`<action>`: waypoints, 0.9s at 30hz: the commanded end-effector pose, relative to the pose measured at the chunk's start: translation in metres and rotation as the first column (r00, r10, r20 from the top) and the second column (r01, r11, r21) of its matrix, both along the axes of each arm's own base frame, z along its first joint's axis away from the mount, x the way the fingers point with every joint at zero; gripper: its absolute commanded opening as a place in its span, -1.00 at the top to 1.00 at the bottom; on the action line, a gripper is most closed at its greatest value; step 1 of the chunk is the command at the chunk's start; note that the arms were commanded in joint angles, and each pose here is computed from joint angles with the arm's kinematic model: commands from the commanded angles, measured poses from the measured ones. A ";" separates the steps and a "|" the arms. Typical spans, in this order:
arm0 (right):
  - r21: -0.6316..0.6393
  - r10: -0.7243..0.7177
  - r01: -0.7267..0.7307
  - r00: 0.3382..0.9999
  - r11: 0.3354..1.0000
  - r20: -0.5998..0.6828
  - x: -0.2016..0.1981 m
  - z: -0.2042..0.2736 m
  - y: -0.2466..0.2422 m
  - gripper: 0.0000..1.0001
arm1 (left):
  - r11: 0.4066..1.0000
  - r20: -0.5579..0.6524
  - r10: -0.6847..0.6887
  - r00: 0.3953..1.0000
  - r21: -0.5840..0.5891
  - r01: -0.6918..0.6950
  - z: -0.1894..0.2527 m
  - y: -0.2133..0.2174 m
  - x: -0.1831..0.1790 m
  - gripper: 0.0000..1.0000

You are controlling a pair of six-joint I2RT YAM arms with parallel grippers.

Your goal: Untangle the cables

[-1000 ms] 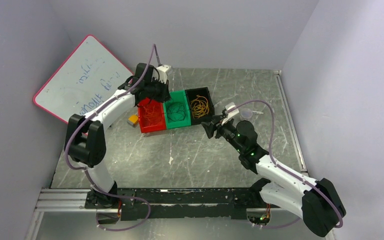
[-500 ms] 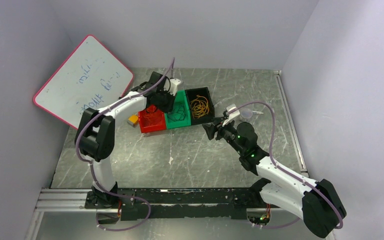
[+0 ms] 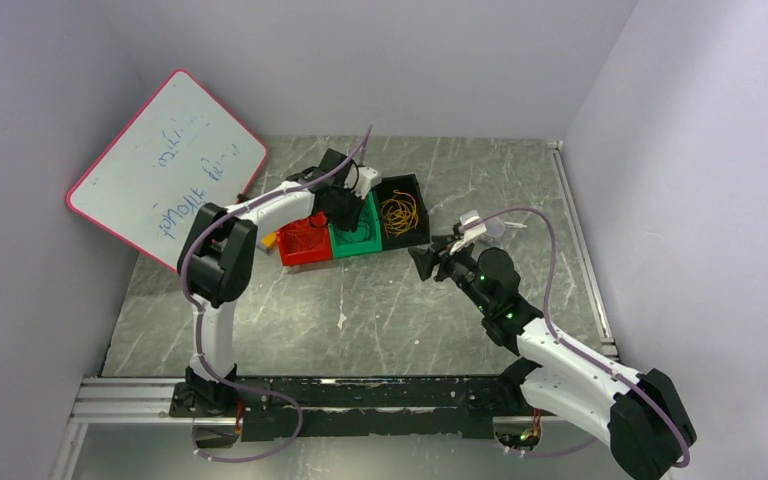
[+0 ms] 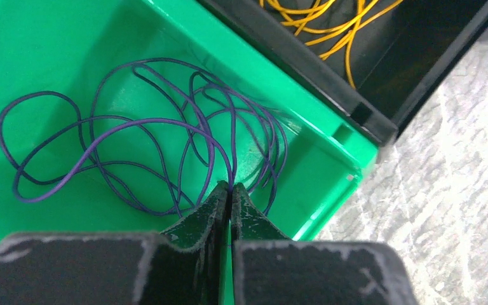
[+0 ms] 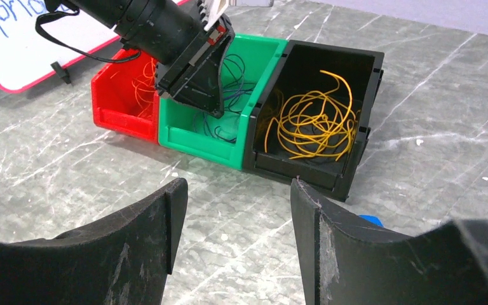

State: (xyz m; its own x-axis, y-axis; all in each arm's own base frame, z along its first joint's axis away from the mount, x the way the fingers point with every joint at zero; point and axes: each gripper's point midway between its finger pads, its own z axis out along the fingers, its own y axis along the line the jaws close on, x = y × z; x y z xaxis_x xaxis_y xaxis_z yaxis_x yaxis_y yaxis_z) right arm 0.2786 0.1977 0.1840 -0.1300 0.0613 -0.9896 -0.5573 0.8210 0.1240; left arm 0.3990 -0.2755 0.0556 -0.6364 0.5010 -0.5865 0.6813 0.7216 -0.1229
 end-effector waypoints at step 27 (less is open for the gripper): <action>0.008 -0.214 0.214 0.977 0.977 0.002 0.018 0.022 -0.033 -0.69 | 0.988 0.283 0.109 0.953 -0.140 -0.071 0.119 0.004 0.022 -0.26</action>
State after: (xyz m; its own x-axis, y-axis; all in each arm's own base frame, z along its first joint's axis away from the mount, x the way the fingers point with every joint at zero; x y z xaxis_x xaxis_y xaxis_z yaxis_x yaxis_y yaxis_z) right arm 0.2866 0.1807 0.1795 -0.1548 0.0650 -0.9858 -0.4590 0.8789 0.1300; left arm 0.4140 -0.2741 0.1284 -0.5429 0.4183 -0.7282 0.6568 0.7518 -0.0578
